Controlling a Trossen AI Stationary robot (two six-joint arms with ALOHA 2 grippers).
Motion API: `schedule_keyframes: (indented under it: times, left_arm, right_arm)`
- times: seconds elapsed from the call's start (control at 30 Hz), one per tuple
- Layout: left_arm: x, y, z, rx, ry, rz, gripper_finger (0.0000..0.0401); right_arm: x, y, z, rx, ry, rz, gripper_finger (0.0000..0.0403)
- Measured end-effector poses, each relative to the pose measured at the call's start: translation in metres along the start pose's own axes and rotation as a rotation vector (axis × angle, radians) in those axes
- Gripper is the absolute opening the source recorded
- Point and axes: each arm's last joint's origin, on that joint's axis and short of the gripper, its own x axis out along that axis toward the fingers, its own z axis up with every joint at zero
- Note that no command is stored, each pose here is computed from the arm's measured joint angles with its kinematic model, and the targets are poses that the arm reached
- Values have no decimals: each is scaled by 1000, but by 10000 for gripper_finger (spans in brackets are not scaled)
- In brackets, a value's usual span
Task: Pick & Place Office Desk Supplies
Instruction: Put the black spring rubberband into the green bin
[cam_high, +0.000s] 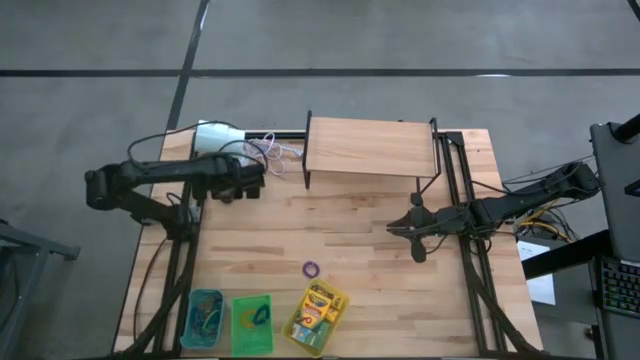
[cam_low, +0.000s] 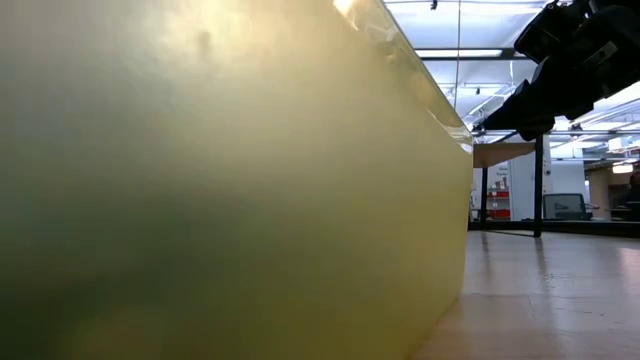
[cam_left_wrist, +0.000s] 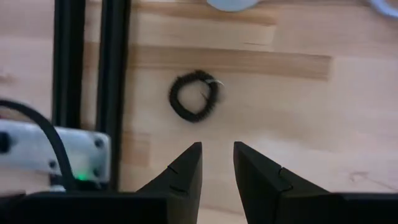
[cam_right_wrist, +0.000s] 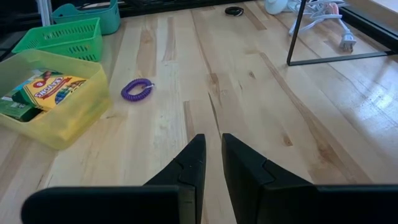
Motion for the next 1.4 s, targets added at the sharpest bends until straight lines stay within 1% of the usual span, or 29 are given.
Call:
schedule_keyframes:
  times: [0.1, 0.23, 0.4, 0.63, 1.03, 1.2, 1.4]
  left_arm:
    - [16, 4, 9, 28, 35, 14, 97]
    - [32, 8, 12, 61, 76, 16, 97]
    - [48, 9, 10, 97, 74, 0, 97]
    - [67, 7, 5, 177, 45, -63, 97]
    - [88, 14, -3, 182, 46, -62, 97]
    - [94, 13, -5, 236, 17, -96, 97]
    - [95, 13, -5, 245, 14, -104, 97]
  right_arm:
    - [0, 0, 0, 0, 0, 0, 52]
    - [0, 0, 0, 0, 0, 0, 52]
    - [0, 0, 0, 0, 0, 0, 52]
    - [0, 0, 0, 0, 0, 0, 52]
    - [0, 0, 0, 0, 0, 0, 52]
    - [0, 0, 0, 0, 0, 0, 52]
    - [0, 0, 0, 0, 0, 0, 52]
